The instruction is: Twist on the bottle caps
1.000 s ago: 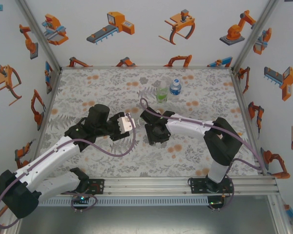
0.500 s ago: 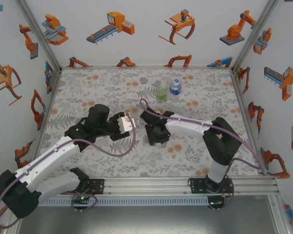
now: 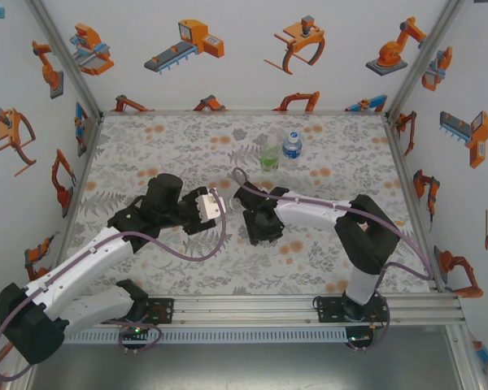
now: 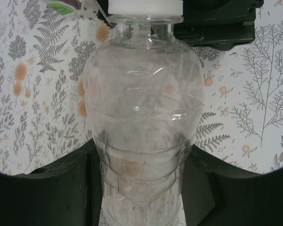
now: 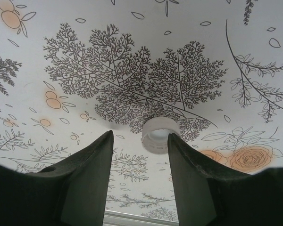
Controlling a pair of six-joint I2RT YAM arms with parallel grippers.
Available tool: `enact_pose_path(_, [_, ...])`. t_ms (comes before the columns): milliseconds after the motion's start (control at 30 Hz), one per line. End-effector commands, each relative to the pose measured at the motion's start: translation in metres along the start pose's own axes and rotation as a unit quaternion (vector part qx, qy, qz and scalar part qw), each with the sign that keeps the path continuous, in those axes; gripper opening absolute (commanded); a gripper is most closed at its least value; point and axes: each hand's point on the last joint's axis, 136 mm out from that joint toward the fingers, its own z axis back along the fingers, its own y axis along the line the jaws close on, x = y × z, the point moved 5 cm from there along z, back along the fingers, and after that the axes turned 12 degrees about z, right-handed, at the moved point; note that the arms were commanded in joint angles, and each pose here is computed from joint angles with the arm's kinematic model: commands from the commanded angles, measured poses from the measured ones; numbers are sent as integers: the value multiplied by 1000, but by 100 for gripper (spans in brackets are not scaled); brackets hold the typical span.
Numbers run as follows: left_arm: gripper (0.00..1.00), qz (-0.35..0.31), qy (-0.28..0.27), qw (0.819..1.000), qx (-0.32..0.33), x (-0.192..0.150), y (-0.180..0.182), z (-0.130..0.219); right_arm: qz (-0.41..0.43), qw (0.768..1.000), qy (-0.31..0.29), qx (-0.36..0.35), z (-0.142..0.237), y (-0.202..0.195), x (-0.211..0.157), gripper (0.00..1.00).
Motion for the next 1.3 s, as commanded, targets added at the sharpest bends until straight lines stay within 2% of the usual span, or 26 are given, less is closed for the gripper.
enact_pose_path(0, [0, -3, -8, 1000, -6, 2, -1, 2, 10, 1000, 8, -14, -4, -1, -5, 47])
enact_pose_path(233, [0, -3, -6, 1000, -6, 2, -1, 2, 10, 1000, -29, -5, 21, -1, 7, 48])
enact_pose_path(433, [0, -4, -10, 1000, -6, 3, -1, 3, -18, 998, -53, 32, 33, -8, 9, 49])
enact_pose_path(1267, [0, 1, -8, 1000, -12, 1, -2, 0, -40, 998, -40, 42, 16, -15, 0, 47])
